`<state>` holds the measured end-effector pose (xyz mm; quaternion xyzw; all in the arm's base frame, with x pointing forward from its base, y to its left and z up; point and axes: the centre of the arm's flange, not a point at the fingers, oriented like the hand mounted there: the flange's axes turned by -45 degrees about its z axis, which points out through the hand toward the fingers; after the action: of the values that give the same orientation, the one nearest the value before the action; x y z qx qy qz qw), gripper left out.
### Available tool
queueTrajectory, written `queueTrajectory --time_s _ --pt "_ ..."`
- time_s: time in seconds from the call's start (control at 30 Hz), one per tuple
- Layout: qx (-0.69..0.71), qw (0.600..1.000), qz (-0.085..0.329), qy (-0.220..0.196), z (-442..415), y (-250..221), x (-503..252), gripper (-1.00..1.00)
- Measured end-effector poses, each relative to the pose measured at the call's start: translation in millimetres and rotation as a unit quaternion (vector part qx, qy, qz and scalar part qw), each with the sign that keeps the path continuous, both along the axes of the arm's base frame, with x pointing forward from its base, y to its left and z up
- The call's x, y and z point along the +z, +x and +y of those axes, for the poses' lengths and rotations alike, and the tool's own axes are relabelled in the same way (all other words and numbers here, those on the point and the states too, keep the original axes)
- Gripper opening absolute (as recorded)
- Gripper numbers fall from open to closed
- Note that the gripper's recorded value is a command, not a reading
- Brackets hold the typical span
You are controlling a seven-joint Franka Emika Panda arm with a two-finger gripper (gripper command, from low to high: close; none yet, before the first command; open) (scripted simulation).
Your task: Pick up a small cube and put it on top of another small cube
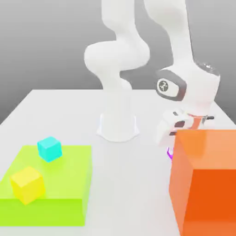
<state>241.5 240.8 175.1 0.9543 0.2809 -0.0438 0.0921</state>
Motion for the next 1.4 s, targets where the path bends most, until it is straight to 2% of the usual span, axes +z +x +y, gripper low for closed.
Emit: queueTrajectory --time_s 0.13,0.3,0.6,0.97,1.07,1.4 --pt "0.156 0.987 0.024 -0.031 31.1 -7.8 -6.1 -1.00" --pt "0.344 0.935 0.054 -0.063 72.4 -23.3 -10.8 -1.00" --pt "0.595 0.794 0.082 -0.095 138.7 -20.8 5.5 -1.00" --pt "0.793 0.588 0.085 -0.136 209.3 10.9 57.8 -1.00" --pt "0.815 0.554 0.087 -0.148 214.4 40.5 75.9 -1.00" --pt "0.841 0.496 0.118 -0.181 175.3 178.8 139.8 -1.00"
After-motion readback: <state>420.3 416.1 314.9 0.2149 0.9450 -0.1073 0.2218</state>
